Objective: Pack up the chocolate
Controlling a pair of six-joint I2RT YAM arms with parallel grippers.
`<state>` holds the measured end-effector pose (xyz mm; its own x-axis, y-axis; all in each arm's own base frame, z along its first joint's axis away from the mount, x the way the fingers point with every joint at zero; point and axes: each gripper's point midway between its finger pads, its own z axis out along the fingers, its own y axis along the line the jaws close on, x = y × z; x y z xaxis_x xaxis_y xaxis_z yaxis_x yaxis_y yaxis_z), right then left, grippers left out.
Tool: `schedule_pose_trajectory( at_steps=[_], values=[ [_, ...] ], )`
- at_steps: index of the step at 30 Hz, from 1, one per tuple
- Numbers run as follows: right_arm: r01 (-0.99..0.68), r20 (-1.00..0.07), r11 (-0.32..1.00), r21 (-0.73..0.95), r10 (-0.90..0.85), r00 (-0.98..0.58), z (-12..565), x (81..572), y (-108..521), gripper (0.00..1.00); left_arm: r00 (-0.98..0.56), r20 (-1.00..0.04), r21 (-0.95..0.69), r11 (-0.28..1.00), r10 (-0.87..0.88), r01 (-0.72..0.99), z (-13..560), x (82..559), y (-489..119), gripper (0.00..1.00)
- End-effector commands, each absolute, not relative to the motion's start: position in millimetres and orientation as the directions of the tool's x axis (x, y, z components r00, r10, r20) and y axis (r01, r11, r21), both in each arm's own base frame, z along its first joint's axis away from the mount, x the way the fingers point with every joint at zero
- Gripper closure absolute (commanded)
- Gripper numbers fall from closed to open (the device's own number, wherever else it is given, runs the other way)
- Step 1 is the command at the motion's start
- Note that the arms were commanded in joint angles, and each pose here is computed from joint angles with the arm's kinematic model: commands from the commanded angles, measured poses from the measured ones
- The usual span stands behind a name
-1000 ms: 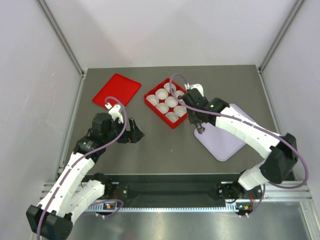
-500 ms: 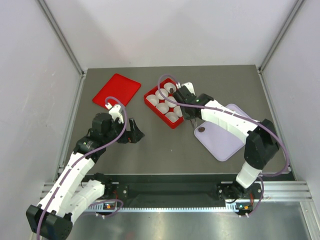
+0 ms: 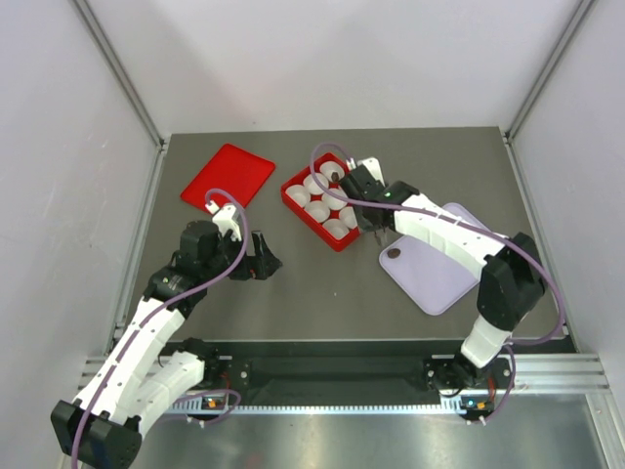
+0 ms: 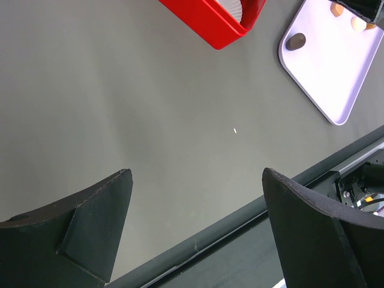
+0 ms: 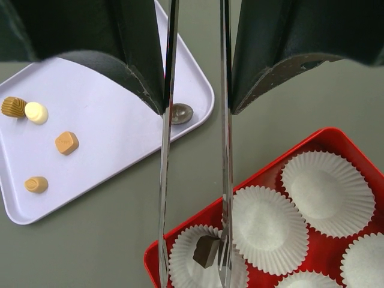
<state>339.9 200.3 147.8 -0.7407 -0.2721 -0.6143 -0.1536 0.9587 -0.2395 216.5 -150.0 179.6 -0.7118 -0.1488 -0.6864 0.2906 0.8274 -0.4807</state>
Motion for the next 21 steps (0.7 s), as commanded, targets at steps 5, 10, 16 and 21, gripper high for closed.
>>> schedule_pose_trajectory(
  at_steps=[5,10,16,21],
  values=[
    [-0.131,-0.758,0.981,-0.142,-0.193,-0.623,232,338,193,0.55,-0.678,-0.719,-0.475,0.820,-0.151,0.321,188,221,-153,0.06],
    [-0.165,-0.780,0.984,-0.066,-0.153,-0.606,250,311,183,0.55,-0.675,-0.722,-0.472,0.821,-0.151,0.321,188,222,-152,0.06],
    [-0.186,-0.742,0.983,0.001,-0.124,-0.659,228,261,159,0.54,-0.675,-0.722,-0.473,0.821,-0.153,0.320,188,222,-152,0.06],
    [-0.163,-0.699,0.986,0.038,-0.090,-0.709,200,228,140,0.53,-0.677,-0.720,-0.475,0.819,-0.152,0.321,188,222,-153,0.06]
  ],
)
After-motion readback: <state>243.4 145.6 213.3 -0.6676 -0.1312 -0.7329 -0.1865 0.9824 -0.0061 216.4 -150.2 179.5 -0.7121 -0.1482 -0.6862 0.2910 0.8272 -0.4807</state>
